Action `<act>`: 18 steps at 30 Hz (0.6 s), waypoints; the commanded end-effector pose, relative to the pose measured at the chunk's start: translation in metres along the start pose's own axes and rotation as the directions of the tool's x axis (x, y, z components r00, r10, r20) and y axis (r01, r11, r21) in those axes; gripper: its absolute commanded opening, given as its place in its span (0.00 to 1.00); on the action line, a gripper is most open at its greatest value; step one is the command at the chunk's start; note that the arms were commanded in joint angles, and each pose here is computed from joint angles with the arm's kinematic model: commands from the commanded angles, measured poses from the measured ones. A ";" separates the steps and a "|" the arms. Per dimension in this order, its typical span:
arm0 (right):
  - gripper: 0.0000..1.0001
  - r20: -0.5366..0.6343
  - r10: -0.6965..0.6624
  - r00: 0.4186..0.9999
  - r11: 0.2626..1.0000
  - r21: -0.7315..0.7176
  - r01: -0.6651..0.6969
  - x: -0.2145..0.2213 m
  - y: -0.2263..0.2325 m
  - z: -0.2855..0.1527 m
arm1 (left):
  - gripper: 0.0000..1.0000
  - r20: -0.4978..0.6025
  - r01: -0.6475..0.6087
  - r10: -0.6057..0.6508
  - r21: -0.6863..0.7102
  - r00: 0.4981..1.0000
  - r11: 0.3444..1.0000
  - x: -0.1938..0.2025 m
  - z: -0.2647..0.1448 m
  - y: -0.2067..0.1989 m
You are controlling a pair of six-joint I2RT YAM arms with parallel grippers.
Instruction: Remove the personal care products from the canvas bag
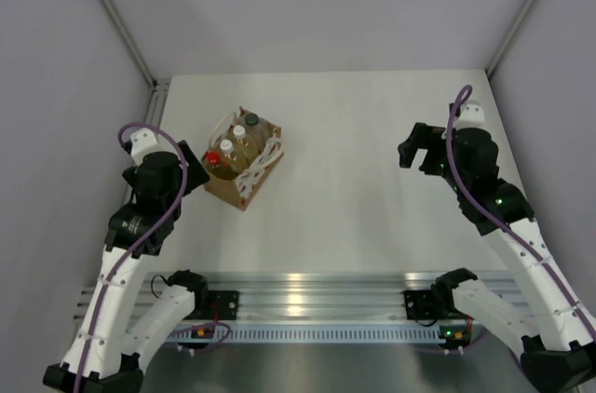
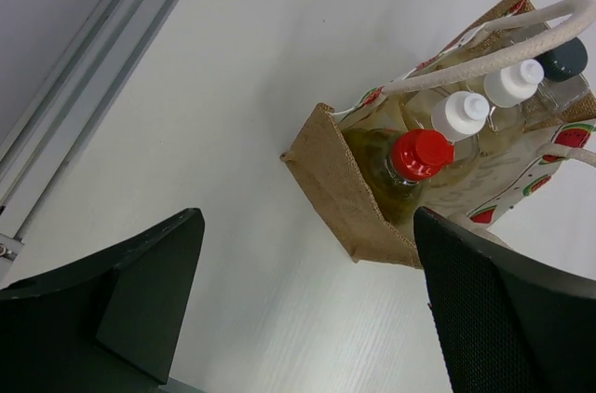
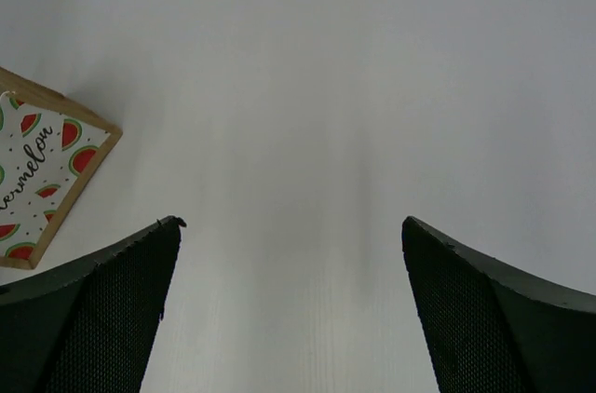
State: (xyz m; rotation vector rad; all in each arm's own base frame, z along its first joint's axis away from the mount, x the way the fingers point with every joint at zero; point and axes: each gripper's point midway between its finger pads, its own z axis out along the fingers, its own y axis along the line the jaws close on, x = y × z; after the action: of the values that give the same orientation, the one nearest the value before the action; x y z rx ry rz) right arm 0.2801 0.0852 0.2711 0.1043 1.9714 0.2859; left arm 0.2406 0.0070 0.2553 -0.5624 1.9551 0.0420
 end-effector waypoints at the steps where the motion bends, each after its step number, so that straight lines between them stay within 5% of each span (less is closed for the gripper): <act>1: 0.99 0.063 0.041 0.997 0.999 0.019 -0.043 -0.016 0.000 -0.003 | 0.98 0.040 0.037 -0.036 -0.007 0.999 0.999 -0.008 0.001 0.000; 8: 1.00 -0.001 0.120 0.993 0.978 -0.169 -0.119 -0.011 0.042 0.017 | 0.98 0.039 0.038 -0.038 0.000 0.999 0.999 -0.008 0.003 -0.002; 18: 0.99 -0.272 0.247 0.930 0.760 -0.540 -0.360 0.005 0.179 0.084 | 0.98 0.037 0.035 -0.036 0.031 0.999 0.999 -0.007 0.001 -0.006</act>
State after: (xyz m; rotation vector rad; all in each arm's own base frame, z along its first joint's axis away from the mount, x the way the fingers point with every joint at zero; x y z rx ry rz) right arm 0.3311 0.2078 0.2325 0.0877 2.0993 0.8507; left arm 0.2399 0.0064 0.2525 -0.5684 1.9538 0.0340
